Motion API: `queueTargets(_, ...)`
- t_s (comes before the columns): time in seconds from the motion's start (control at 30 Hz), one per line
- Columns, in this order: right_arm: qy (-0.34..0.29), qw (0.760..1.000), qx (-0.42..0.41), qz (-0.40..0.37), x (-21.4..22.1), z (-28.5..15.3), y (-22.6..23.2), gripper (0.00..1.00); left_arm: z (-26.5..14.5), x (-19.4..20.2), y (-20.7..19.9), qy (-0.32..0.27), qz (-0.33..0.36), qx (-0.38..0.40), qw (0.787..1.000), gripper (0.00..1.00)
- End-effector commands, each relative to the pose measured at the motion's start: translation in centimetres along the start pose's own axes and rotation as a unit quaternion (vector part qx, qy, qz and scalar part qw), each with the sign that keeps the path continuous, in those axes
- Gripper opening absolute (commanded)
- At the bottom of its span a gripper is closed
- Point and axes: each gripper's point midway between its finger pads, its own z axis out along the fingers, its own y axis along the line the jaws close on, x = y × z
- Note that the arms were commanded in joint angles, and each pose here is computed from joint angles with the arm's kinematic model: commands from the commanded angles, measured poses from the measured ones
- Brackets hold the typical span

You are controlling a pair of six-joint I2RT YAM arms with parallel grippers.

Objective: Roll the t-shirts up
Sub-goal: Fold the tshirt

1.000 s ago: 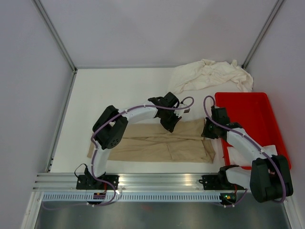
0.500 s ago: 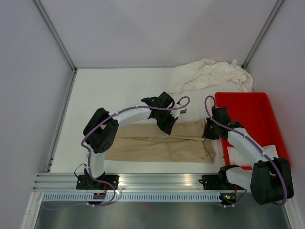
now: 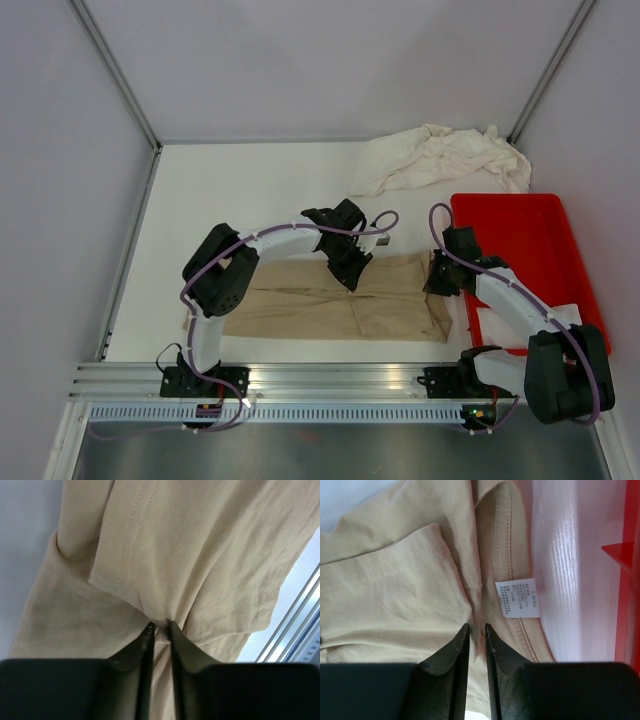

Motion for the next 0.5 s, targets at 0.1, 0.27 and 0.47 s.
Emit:
queueTargets(0.1, -0.064, 0.997, 0.035, 0.003, -3.3, -2.1, -0.5, 0.3, -3.3, -1.9, -1.9, -0.04, 0.049, 0.014, 0.998, 0.41)
queueTargets(0.27, -0.135, 0.991, 0.006, -0.004, -7.1, -4.7, 1.4, 0.19, -6.1, -4.9, -1.3, -0.09, 0.095, -0.035, 0.991, 0.37)
queueTargets(0.47, -0.106, 0.99, -0.091, 0.006, -7.0, -2.3, 5.2, 0.0, -3.4, -7.5, -2.6, -0.094, 0.098, -0.01, 0.991, 0.34)
